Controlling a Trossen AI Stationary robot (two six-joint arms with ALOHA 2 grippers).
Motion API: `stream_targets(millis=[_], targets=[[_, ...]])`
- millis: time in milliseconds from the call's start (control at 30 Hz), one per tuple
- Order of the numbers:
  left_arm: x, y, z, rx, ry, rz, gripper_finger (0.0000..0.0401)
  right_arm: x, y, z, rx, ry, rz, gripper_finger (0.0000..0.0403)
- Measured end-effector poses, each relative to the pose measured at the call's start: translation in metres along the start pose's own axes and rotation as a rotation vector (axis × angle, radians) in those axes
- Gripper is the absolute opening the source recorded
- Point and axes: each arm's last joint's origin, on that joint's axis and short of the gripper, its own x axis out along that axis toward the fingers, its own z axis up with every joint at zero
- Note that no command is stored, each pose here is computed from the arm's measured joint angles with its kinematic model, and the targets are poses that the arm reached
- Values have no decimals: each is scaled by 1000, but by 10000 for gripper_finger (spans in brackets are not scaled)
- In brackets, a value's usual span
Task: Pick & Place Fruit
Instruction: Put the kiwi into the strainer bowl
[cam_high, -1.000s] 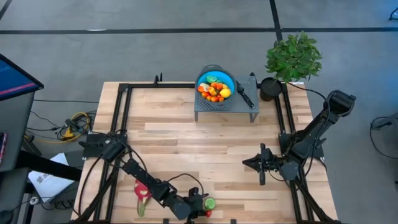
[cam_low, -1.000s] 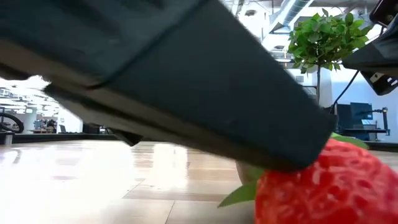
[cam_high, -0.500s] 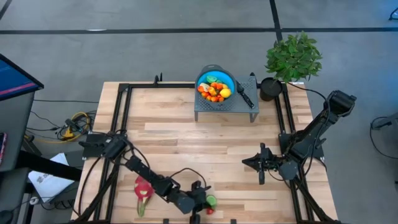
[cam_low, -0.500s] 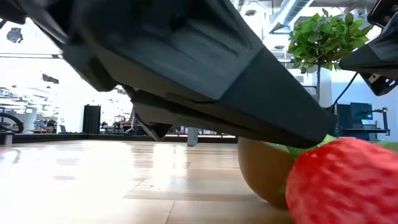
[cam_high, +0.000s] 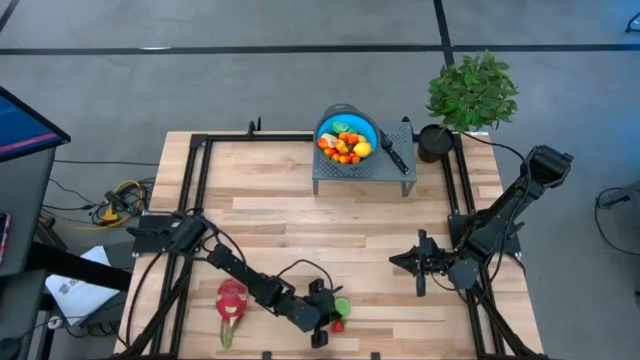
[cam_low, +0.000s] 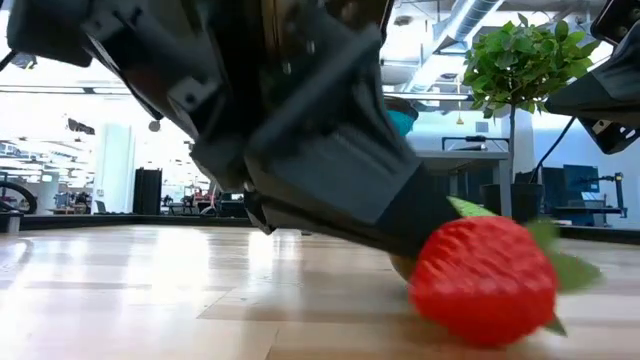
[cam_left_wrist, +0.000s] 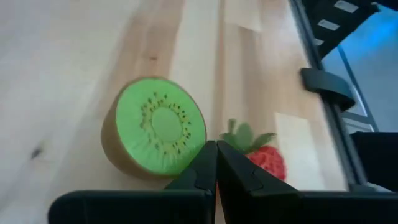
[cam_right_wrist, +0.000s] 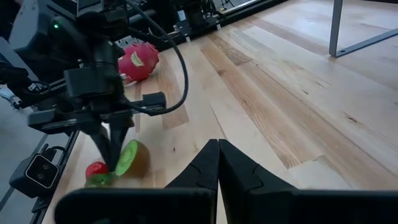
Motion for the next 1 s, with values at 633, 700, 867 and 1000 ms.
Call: stream_targets(millis=[633, 700, 867, 1000], targets=[[13, 40, 23, -22, -71, 61, 1, 0, -2, -2, -26, 15, -14, 0], [15, 46, 26, -24, -77, 73, 1, 0, -2, -2, -29, 17, -16, 0], [17, 55, 31, 3, -85, 92, 1, 0, -3, -3, -33, 18, -18, 0], [18, 59, 33, 3, -86, 100, 1, 0, -3, -3, -36, 20, -19, 0]])
